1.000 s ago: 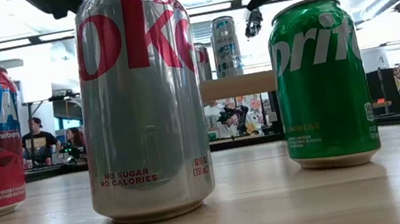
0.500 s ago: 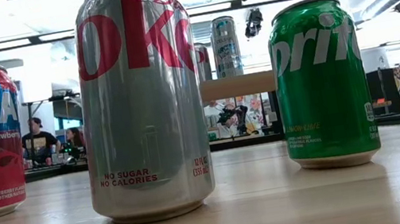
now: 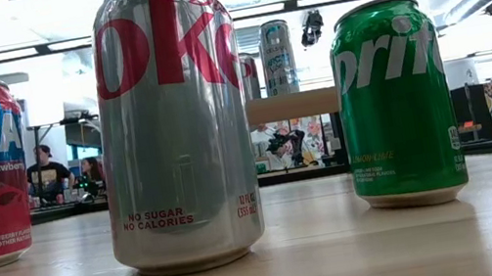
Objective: Place canned beverage on shelf
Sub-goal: Put the top green soda can on the shelf
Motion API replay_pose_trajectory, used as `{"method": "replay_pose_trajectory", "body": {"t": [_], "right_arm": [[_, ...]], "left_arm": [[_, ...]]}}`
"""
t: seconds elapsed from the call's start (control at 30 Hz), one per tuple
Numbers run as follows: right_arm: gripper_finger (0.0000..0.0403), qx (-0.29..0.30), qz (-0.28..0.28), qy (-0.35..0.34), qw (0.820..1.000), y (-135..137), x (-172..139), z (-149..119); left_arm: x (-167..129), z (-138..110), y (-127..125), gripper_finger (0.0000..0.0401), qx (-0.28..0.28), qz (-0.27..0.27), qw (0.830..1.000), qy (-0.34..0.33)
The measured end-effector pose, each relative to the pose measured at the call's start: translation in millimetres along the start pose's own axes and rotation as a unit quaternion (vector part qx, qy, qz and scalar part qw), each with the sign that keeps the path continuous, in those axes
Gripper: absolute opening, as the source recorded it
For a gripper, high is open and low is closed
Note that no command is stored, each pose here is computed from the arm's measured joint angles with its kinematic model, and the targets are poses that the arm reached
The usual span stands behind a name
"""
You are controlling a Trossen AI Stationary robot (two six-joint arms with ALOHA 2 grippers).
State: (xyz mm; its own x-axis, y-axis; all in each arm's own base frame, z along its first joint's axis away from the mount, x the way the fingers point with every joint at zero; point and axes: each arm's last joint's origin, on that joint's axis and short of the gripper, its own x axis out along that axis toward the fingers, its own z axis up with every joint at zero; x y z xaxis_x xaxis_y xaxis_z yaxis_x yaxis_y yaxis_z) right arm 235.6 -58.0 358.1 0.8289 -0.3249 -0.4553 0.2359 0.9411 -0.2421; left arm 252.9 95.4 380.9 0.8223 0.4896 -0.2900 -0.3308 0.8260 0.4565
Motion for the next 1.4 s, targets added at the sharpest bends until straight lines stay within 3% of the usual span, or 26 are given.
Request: {"method": "replay_pose_trajectory", "body": {"t": [0.1, 0.43, 0.87, 1.4], "right_arm": [[0.0009, -0.026, 0.001, 0.009, 1.000, 0, 0, -2], [0.0009, -0.038, -0.006, 0.013, 0.999, -4, 1, -3], [0.0009, -0.040, -0.002, 0.028, 0.999, -3, 0, -6], [0.0009, -0.035, -0.001, 0.028, 0.999, -3, 1, -6]], "left_arm": [[7, 1, 0, 0.0000, 0.008, -0.031, 0.999, 0.011], [27, -11, 0, 0.0000, 0.028, -0.036, 0.998, 0.052], [44, -25, -7, 0.0000, -0.012, -0.040, 0.996, 0.083], [46, -29, -5, 0.0000, -0.006, 0.013, 0.993, 0.118]]}}
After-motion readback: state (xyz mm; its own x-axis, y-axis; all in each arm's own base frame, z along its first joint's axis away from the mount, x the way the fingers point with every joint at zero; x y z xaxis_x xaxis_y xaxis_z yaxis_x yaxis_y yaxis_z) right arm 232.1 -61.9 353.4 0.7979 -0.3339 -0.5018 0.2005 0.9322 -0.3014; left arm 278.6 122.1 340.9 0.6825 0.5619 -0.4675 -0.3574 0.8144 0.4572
